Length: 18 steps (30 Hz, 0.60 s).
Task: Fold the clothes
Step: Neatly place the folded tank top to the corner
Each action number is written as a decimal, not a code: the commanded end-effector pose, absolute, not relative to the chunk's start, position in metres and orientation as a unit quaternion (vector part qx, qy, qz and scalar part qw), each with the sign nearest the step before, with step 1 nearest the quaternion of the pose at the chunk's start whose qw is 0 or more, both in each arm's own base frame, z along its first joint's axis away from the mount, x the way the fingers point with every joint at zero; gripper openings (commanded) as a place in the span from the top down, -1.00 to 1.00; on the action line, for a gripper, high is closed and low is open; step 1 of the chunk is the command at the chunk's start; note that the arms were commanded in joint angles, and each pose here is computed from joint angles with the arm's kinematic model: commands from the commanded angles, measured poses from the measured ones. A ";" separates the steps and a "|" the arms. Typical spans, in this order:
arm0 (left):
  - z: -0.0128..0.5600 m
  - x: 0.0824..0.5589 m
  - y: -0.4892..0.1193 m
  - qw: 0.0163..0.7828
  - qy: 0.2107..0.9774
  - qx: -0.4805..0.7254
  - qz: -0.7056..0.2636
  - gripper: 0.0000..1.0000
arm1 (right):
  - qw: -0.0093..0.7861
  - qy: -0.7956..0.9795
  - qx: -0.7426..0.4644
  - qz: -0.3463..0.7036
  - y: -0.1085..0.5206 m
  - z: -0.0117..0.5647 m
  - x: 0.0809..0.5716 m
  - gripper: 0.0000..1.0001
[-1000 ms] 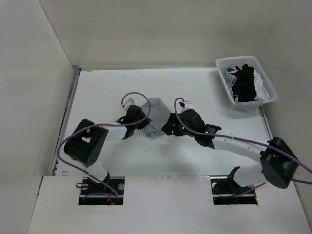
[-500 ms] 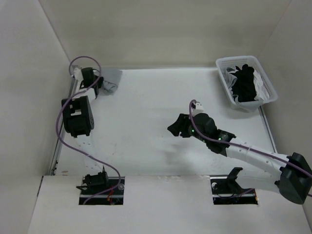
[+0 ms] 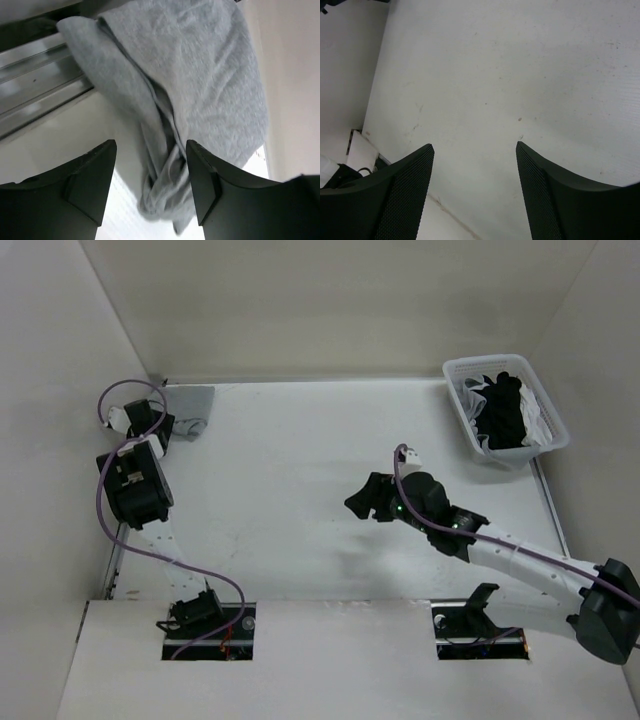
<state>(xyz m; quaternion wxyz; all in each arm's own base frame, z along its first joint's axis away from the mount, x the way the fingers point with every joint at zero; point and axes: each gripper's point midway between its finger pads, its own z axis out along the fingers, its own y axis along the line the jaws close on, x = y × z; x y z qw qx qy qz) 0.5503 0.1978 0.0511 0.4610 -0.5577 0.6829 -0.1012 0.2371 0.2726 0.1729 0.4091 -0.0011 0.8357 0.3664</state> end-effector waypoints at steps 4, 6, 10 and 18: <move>0.126 0.533 0.155 0.523 0.673 -0.515 -0.092 -0.14 | 0.425 0.817 -0.009 0.389 0.286 0.190 0.239 -0.51; 0.128 0.515 0.124 0.521 0.677 -0.512 -0.094 -0.13 | 0.430 0.812 -0.011 0.394 0.288 0.196 0.239 -0.52; 0.121 0.460 0.066 0.525 0.687 -0.499 -0.064 -0.13 | 0.443 0.806 -0.006 0.392 0.286 0.204 0.241 -0.53; 0.131 0.365 -0.100 0.492 0.803 -0.294 -0.162 -0.19 | 0.487 0.799 0.041 0.351 0.250 0.203 0.259 0.29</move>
